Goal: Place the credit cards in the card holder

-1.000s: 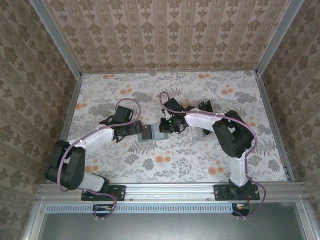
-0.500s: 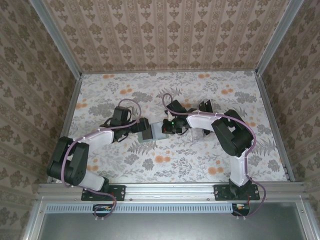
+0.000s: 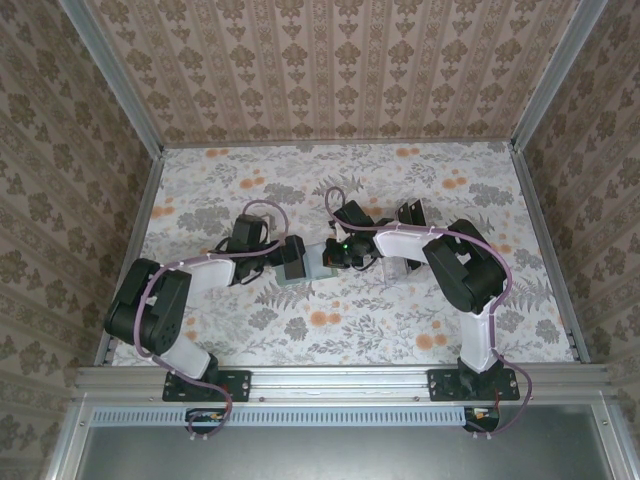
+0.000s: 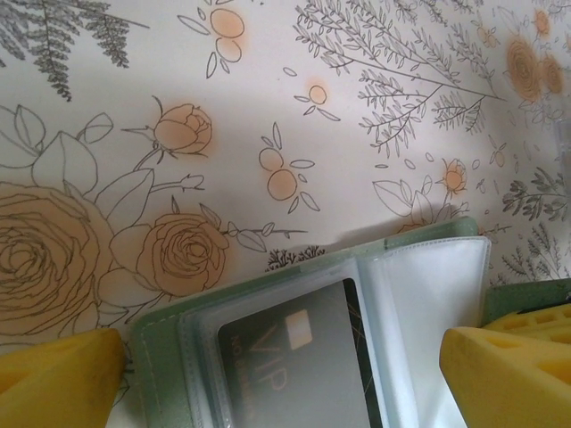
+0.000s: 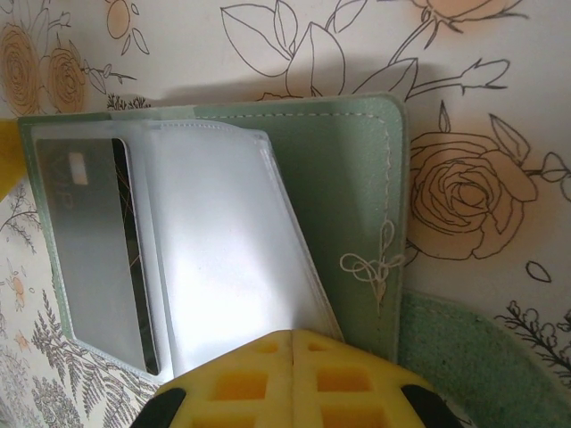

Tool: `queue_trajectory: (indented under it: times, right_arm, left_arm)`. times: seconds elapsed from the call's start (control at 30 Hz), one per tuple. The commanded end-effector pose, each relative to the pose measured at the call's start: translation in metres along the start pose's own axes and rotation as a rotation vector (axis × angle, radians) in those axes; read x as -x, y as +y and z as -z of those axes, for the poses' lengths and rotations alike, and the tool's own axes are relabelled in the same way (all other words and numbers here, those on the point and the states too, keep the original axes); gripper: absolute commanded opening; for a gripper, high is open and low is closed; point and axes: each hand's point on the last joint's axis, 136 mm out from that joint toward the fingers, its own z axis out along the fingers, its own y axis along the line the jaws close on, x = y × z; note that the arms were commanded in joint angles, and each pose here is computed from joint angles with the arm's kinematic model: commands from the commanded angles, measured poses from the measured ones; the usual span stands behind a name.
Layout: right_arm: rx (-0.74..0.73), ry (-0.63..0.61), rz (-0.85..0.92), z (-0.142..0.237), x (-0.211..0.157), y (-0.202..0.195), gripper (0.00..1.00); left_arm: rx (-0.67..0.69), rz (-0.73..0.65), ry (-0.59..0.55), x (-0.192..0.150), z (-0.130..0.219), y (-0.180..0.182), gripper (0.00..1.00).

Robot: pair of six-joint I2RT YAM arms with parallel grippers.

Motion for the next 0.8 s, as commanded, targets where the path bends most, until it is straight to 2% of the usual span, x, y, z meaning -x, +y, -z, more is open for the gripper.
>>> queue_trajectory:
  times: [0.0,0.3,0.43,0.5,0.63,0.77]
  right_arm:
    - [-0.073,0.064,-0.055,-0.016,-0.020,-0.029,0.02]
    - [-0.055,0.055,-0.047,-0.010,-0.012,-0.019,0.02]
    - [-0.023,0.007,-0.035,0.009,0.003,-0.003,0.04]
    - [0.002,-0.031,-0.030,0.024,0.014,0.007,0.09]
    - [0.012,-0.090,-0.029,0.055,0.030,0.015,0.24]
    - [-0.015,-0.141,-0.041,0.078,0.037,0.009,0.31]
  left_arm:
    - [-0.037,0.010,0.011,-0.006,-0.005,-0.007,1.00]
    - [-0.164,0.039,-0.067,0.011,0.013,-0.038,1.00]
    - [-0.187,0.060,-0.087,0.017,0.018,-0.044,1.00]
    - [-0.193,0.065,-0.088,0.018,0.018,-0.045,1.00]
    - [-0.198,0.069,-0.087,0.019,0.017,-0.047,1.00]
    - [-0.196,0.072,-0.086,0.018,0.017,-0.046,1.00]
